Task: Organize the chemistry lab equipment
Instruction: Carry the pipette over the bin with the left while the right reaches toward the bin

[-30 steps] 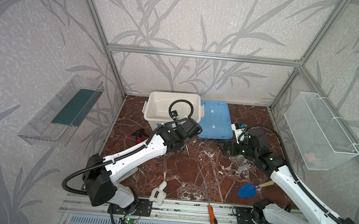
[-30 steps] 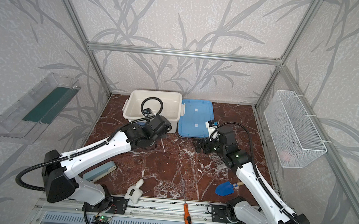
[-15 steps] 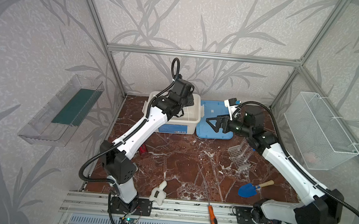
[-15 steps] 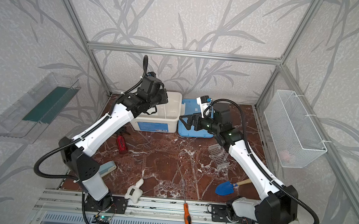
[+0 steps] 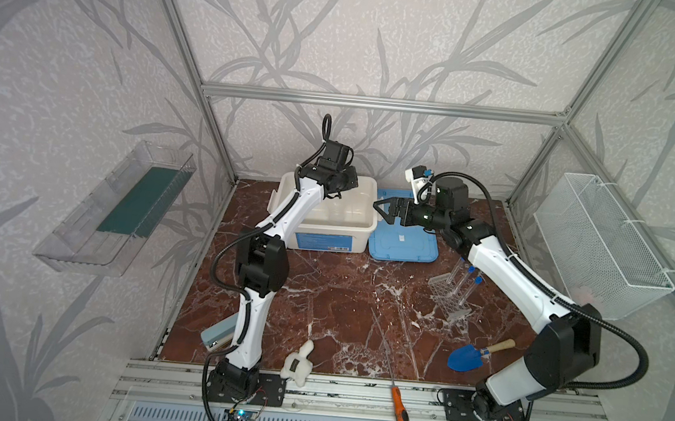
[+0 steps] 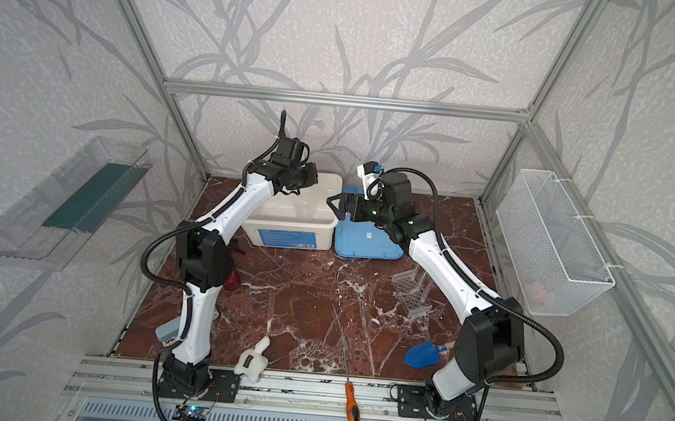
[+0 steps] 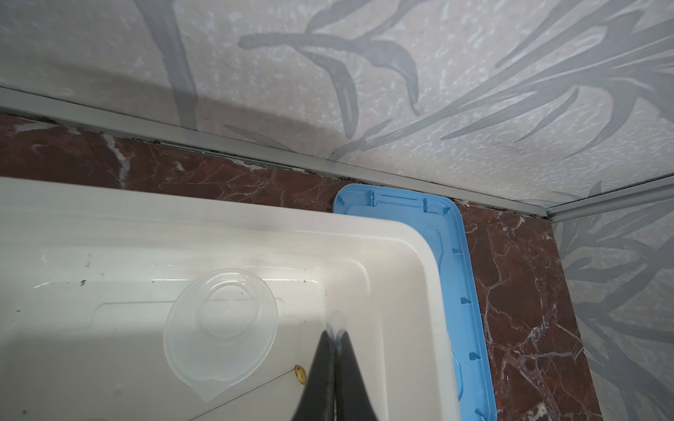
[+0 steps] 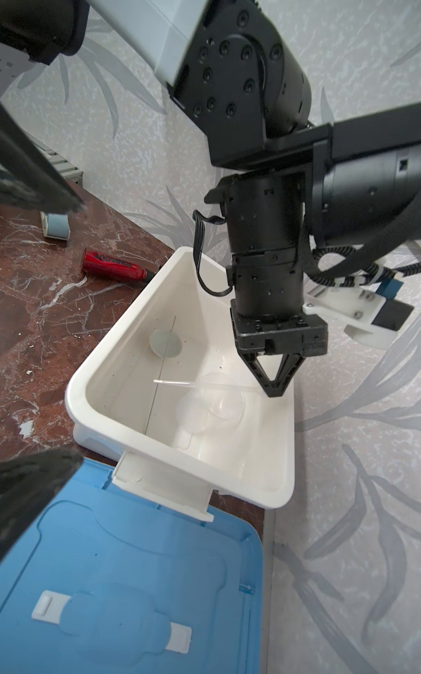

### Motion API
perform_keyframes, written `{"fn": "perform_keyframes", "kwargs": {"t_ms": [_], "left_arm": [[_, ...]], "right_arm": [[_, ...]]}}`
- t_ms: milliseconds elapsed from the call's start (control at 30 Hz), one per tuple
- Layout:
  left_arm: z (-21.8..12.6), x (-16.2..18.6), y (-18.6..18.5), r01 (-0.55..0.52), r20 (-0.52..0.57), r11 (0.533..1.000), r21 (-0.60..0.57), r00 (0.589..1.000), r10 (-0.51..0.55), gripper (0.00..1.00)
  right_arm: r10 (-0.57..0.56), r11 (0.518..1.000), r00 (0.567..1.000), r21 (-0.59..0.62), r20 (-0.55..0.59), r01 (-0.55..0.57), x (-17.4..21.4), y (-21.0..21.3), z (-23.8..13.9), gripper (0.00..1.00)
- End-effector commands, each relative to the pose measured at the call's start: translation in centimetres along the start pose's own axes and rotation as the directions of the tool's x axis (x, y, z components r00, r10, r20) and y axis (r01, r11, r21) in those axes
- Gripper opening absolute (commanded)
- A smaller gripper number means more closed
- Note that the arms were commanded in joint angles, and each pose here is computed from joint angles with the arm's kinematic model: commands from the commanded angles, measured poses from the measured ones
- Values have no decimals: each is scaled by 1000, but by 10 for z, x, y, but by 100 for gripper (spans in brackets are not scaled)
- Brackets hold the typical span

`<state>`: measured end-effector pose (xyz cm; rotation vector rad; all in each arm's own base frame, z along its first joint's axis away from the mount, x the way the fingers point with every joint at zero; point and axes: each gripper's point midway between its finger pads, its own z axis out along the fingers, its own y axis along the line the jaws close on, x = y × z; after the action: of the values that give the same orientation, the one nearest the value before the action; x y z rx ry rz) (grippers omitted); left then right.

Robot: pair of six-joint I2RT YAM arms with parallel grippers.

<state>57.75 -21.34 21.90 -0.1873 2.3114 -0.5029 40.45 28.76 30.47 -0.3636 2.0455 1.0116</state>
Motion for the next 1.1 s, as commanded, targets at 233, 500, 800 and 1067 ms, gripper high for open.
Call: {"fn": "perform_keyframes", "kwargs": {"t_ms": [233,500,800,1067], "left_arm": [[46,35,-17,46,-80,990,136,996,-35,0],[77,71,-2,55,-156,994,96,987,-39,0],[98,100,9,33,-188,997,71,982,-19,0],[109,118,15,57,-219,997,61,975,-42,1]], "right_arm": [[13,1000,999,2,-49,-13,6,-14,36,94],[27,1000,998,-11,-59,-28,5,-16,50,90],[21,1000,994,5,-111,-21,17,-21,58,90],[11,1000,990,4,-140,-11,22,-18,64,90]]}}
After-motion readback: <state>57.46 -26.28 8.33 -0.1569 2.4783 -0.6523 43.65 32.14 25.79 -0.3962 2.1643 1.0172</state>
